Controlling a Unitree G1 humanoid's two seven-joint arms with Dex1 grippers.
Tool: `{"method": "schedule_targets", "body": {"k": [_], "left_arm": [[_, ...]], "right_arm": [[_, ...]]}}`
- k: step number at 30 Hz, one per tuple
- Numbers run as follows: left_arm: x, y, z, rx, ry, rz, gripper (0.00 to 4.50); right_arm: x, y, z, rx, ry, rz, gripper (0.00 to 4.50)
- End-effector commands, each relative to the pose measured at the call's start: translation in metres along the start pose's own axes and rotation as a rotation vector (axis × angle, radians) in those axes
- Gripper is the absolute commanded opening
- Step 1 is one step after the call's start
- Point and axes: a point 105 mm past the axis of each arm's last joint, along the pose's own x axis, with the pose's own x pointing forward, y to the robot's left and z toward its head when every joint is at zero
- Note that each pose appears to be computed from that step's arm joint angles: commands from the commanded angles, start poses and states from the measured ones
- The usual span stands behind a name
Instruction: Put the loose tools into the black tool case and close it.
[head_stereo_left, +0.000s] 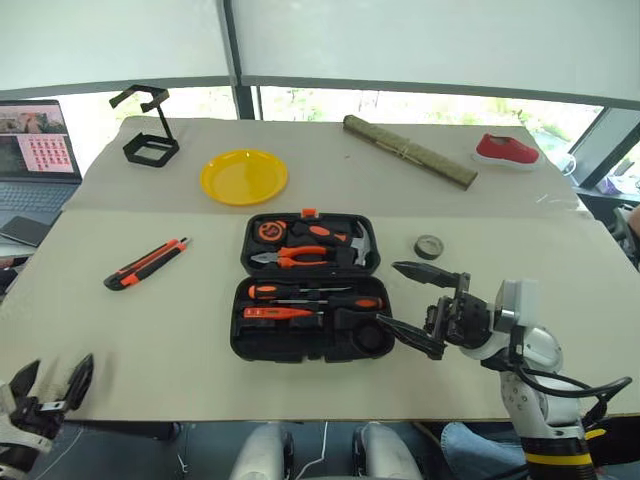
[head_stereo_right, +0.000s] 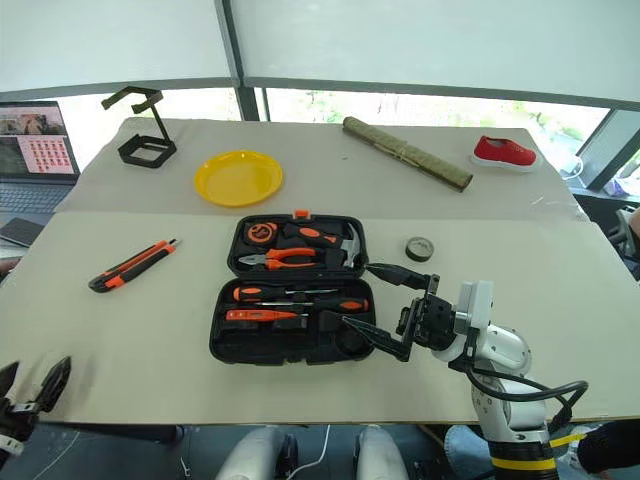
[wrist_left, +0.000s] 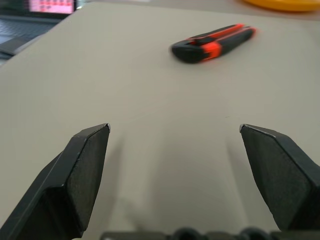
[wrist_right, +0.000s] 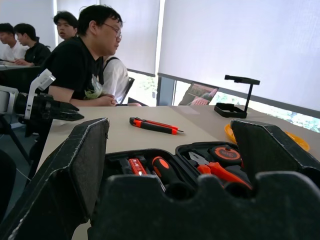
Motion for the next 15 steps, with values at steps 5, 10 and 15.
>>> {"method": "schedule_targets", "body": {"k": [5, 10, 15], "left_arm": [[0.084, -0.015, 0.053, 0.126, 0.061, -0.234, 4.48], [0.138, -0.025, 0.053, 0.170, 0.246, -0.370, 4.48], [0.171, -0.043, 0.045, 0.184, 0.330, -0.428, 4.48]], "right_arm": [[0.003, -0.002, 0.006, -0.057, 0.007, 0.007, 4.50], [0.003, -0.004, 0.007, -0.076, 0.023, -0.003, 4.50], [0.001, -0.006, 0.011, -0.098, 0.037, -0.025, 4.50]]}}
